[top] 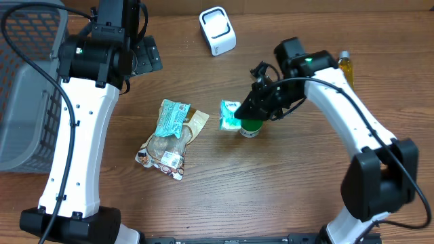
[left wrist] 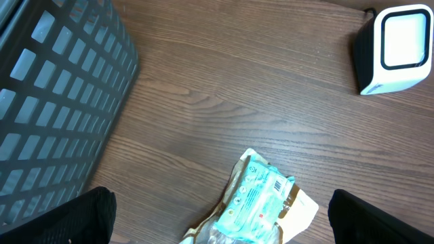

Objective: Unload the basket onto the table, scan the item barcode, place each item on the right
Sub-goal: 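Close the right gripper on the Kleenex tissue pack and lift it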

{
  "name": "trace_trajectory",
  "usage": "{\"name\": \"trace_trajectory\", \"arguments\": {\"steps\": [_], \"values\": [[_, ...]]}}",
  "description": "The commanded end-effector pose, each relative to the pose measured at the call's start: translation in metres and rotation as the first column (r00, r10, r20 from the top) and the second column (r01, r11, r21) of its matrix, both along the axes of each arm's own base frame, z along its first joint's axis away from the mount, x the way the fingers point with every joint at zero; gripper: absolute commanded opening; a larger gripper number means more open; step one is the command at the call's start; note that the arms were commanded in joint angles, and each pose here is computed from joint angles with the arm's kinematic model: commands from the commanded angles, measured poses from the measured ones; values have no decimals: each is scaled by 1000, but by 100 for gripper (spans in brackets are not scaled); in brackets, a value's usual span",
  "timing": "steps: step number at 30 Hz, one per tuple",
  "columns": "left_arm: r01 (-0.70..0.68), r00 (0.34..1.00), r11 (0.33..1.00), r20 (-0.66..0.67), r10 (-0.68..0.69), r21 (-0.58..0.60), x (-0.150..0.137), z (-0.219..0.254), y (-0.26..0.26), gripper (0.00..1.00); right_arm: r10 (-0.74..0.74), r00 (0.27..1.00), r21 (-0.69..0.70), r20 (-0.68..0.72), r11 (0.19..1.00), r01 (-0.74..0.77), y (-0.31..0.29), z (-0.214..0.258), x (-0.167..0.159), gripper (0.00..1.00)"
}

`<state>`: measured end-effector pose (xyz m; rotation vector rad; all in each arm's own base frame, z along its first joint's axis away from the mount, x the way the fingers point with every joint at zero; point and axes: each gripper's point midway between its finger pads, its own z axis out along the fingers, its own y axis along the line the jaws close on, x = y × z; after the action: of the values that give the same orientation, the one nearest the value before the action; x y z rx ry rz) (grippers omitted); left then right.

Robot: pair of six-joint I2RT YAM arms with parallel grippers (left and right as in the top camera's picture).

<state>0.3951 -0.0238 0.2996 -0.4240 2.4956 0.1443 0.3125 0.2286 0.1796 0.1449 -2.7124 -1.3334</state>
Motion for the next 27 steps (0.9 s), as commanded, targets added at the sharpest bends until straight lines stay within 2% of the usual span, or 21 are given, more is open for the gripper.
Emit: {"name": "trace_trajectory", "arguments": {"steps": [1,5,12,27], "values": [[5,999,1000,42,-6,12,-3,16,2,100,67,968,338,241,929,-149,4,83,-6,4],[5,999,1000,42,-6,12,-3,16,2,100,38,950,455,310,871,-183,-7,107,-7,4],[5,999,1000,42,-6,12,-3,16,2,100,-26,925,535,379,822,-196,-29,124,-10,4],[5,999,1000,42,-6,12,-3,16,2,100,-83,914,538,398,828,-159,-54,128,-17,4]]}}
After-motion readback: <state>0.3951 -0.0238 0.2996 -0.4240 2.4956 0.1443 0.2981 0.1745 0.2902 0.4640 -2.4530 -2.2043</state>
